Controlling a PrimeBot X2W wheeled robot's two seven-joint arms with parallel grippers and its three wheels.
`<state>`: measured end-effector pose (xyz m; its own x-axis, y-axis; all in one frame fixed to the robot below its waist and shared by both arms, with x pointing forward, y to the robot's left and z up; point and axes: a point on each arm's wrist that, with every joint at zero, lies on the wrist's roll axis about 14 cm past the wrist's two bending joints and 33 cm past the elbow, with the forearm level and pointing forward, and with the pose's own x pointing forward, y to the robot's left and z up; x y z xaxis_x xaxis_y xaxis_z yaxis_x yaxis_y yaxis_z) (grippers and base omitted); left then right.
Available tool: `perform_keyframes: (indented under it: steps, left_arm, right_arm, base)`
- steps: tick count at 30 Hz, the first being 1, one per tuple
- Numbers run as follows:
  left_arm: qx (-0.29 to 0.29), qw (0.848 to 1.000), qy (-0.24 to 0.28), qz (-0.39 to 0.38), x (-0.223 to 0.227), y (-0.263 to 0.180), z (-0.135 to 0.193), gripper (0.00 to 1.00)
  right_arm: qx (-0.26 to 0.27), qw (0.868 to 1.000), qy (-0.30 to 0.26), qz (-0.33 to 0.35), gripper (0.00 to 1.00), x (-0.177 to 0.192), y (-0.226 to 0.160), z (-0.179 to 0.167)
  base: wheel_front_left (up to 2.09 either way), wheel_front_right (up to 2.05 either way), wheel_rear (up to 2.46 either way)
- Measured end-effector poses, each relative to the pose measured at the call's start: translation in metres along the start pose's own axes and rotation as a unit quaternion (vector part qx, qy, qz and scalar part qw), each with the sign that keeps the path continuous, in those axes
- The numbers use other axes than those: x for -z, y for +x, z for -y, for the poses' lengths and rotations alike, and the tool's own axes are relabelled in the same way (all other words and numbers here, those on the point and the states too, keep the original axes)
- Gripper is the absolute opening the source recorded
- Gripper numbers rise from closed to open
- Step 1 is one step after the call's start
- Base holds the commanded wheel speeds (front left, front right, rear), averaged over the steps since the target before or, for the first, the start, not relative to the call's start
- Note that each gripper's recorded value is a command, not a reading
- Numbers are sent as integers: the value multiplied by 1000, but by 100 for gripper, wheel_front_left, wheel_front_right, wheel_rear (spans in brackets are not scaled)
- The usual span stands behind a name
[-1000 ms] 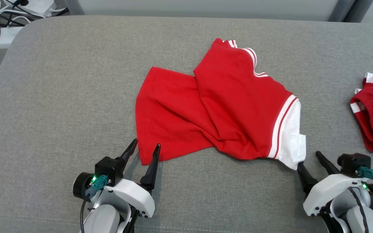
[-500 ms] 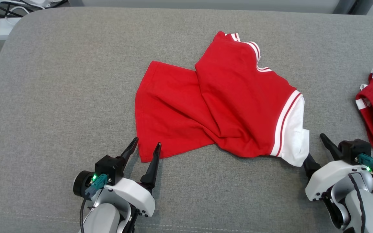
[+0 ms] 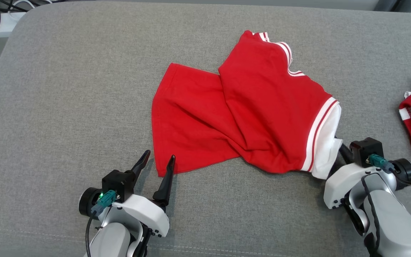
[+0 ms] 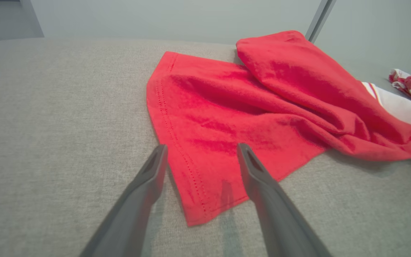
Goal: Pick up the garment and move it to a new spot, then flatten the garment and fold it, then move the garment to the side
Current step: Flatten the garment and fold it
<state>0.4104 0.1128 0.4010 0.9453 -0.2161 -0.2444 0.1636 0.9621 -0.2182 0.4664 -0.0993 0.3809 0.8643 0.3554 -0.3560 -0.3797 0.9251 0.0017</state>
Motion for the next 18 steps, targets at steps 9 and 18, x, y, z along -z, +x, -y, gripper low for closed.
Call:
perform_keyframes:
  steps: [9, 18]
  left_arm:
    - [9, 1000, -3, 11, -8, 2, 7, 100]
    - [33, 999, -5, 20, -14, 7, 24, 100]
  right_arm:
    - [42, 998, -34, 18, 0, -16, -12, 43]
    - [90, 993, -70, 32, 100, -42, -36, 88]
  base:
    - [0, 0, 0]
    - [0, 0, 0]
